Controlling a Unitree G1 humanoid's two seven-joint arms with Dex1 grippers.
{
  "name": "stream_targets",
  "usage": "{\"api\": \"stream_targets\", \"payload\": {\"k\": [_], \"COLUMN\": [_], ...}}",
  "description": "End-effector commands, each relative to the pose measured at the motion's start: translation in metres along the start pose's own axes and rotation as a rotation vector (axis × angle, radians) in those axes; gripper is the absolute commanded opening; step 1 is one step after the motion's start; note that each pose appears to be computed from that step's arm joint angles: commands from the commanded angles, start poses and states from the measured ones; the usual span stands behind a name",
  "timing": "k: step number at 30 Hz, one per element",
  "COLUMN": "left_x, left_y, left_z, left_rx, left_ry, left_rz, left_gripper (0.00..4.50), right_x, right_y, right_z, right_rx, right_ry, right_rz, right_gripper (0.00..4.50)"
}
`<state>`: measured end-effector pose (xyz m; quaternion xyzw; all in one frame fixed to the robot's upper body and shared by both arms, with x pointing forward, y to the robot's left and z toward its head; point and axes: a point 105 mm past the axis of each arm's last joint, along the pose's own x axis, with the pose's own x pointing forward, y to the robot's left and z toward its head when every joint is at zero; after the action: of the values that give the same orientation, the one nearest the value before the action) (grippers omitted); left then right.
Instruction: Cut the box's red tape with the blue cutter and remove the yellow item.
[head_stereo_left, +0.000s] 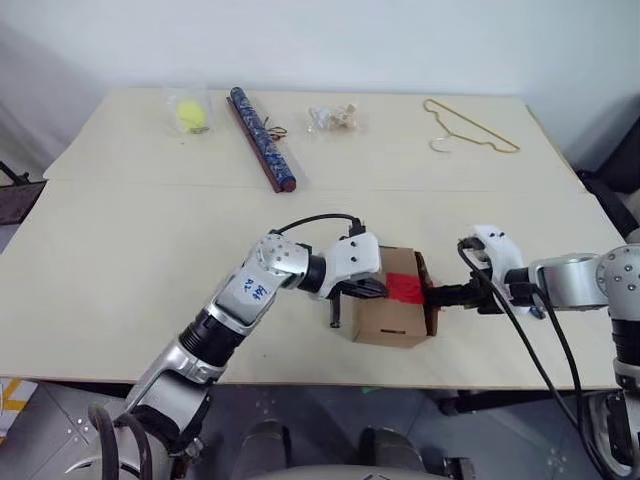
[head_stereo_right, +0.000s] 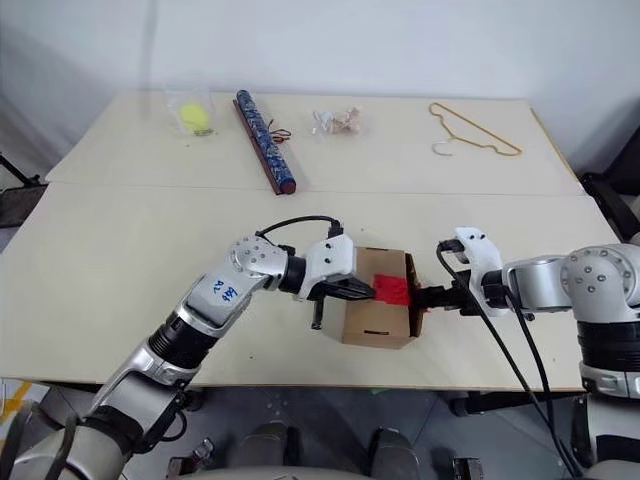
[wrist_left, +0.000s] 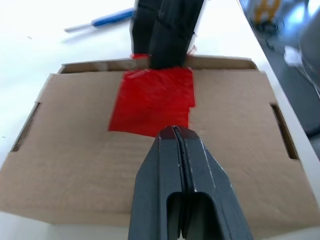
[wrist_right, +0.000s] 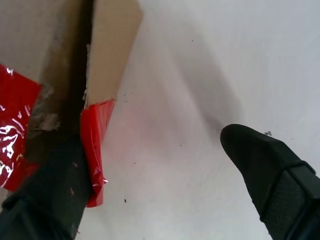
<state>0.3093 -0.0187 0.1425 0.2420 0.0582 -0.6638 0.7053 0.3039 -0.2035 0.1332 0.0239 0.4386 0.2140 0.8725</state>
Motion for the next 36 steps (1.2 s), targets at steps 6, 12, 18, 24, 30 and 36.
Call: {"api": "stream_targets", "payload": {"k": [6, 12, 18, 24, 30, 36], "left_x": [0.011, 0.014, 0.015, 0.018, 0.017, 0.016], "left_y": [0.004, -0.003, -0.011, -0.014, -0.014, -0.016], "left_z": [-0.033, -0.054, -0.071, -0.075, -0.075, -0.073], "left_rx": [-0.009, -0.058, -0.122, -0.145, -0.149, -0.154], "left_ry": [0.115, 0.207, 0.265, 0.268, 0.259, 0.241], "left_rz": [0.025, 0.009, 0.000, -0.002, -0.003, -0.012], "left_gripper": [0.00, 0.00, 0.00, 0.00, 0.00, 0.00], "right_x": [-0.001, -0.011, -0.025, -0.025, -0.025, -0.028], "right_y": [-0.001, -0.012, -0.036, -0.042, -0.055, -0.067], "right_z": [-0.004, -0.013, -0.015, -0.016, -0.022, -0.026], "right_rx": [-0.080, -0.113, -0.052, -0.021, 0.026, 0.096], "right_ry": [0.035, 0.085, 0.088, 0.086, 0.091, 0.082], "right_rz": [-0.088, -0.141, -0.213, -0.219, -0.263, -0.282], "right_gripper": [4.38, 4.38, 4.38, 4.38, 4.38, 4.38]}}
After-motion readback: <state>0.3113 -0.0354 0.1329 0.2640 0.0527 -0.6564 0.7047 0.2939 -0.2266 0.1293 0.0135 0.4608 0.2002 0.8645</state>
